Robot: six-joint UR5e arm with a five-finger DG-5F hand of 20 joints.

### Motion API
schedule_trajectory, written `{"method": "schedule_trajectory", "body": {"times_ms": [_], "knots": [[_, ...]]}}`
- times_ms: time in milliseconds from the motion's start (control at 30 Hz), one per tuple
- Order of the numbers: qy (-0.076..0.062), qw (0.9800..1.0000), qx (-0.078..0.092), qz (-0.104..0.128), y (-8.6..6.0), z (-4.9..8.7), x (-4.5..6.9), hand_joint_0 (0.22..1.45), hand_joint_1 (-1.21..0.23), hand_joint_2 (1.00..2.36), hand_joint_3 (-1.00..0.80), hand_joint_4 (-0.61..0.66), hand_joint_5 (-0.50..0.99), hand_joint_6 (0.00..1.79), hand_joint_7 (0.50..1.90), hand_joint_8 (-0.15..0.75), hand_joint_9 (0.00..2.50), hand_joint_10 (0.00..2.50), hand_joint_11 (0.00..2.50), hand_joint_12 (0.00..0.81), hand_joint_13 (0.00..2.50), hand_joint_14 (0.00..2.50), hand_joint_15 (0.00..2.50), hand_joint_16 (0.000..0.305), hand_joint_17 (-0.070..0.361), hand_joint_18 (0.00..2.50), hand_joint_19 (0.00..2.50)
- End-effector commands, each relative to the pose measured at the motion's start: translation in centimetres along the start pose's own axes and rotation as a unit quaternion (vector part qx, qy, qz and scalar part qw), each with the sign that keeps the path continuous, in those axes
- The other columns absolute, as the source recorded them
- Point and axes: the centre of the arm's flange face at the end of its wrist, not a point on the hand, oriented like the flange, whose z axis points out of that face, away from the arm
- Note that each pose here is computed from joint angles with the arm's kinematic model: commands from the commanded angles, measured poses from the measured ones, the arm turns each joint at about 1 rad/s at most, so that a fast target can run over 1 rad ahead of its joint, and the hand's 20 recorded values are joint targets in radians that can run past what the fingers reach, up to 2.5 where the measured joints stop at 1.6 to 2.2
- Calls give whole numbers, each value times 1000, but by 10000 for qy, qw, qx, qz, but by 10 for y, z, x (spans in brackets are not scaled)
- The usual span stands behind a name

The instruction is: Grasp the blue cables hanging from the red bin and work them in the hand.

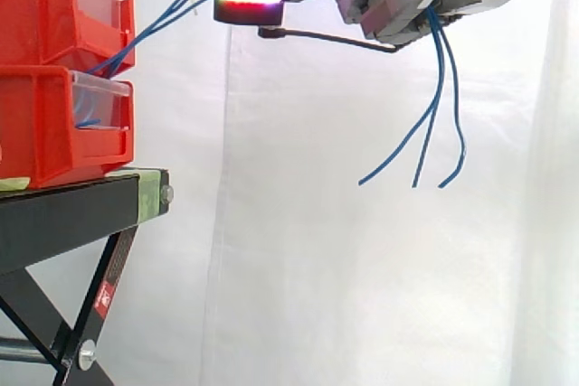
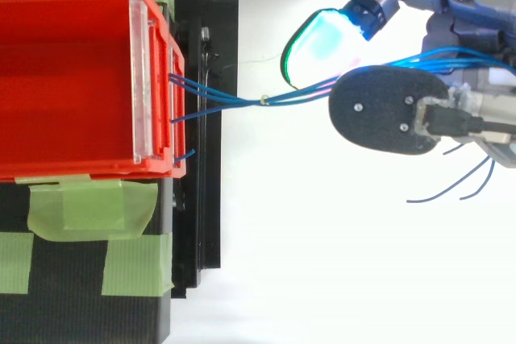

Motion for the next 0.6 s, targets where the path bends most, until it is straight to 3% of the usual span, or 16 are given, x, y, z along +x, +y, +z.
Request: {"method": "schedule_trajectory", "body": {"times_ms": [0, 200, 567], "knots": [[2, 10000, 3, -9, -1, 0, 0, 902, -605, 1013, -705, 325, 343, 29, 1363, 477, 600, 2500, 2500, 454, 945, 2500, 1334, 49, 111, 1587, 1403], [18, 10000, -2, -3, 0, -1, 2, 961, -620, 1020, -509, 335, 348, 42, 1359, 485, 651, 2500, 2500, 448, 967, 2500, 1345, 50, 112, 1621, 1428], [25, 10000, -3, -3, 0, -2, 3, 1027, -625, 1025, -319, 327, 332, 2, 1318, 465, 626, 2500, 2500, 460, 961, 2500, 1371, 50, 113, 1574, 1355]]}}
